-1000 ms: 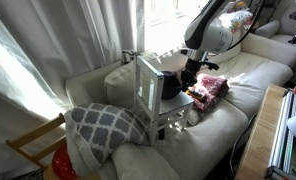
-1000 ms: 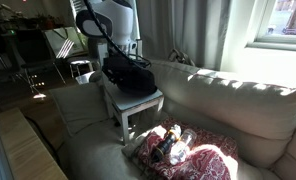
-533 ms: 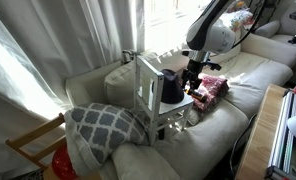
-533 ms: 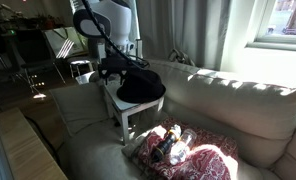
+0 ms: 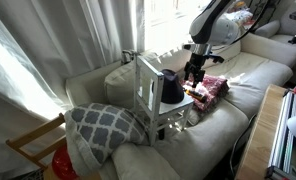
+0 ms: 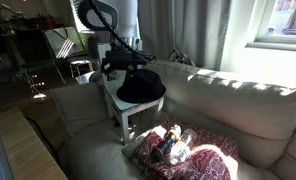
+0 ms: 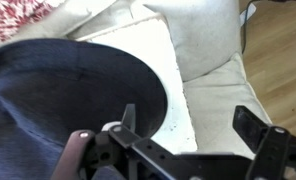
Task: Place the black hat on the chair seat and then turn it upside down
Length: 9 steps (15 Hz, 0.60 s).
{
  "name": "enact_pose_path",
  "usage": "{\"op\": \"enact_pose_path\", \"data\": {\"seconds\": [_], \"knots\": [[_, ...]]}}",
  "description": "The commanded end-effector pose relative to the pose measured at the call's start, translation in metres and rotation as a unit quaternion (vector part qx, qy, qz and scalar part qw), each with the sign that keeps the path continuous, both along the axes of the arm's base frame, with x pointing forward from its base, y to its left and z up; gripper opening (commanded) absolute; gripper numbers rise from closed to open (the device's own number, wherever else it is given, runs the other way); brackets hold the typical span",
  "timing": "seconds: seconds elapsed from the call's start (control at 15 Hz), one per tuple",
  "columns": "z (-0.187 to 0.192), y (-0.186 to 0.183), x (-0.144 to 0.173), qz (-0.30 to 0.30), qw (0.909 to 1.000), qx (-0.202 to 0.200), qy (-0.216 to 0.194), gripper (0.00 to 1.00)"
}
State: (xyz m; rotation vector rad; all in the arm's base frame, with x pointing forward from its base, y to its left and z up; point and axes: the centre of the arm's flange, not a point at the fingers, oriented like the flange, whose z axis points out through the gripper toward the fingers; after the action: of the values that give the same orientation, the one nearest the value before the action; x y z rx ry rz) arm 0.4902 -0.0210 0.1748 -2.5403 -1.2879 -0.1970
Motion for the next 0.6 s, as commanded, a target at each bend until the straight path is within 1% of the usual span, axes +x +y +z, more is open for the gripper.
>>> {"op": "enact_pose_path", "data": {"seconds": [0.0,0.07,0.33,0.4,0.47,0.53], "knots": [[0.005,-0.009,0.002,-0.007,1.0,-0.003,-0.003,1.0],[0.006,-0.011,0.002,-0.009,1.0,-0.002,-0.004,1.0],[0.003,0.002,0.001,0.003,1.0,0.002,-0.001,1.0],[-0.005,-0.01,0.009,-0.016,0.9996,-0.006,0.022,1.0],[-0.014,-0.025,0.017,-0.042,0.9985,-0.009,0.034,1.0],[-0.024,-0.047,0.026,-0.07,0.9962,-0.004,0.051,1.0]]}}
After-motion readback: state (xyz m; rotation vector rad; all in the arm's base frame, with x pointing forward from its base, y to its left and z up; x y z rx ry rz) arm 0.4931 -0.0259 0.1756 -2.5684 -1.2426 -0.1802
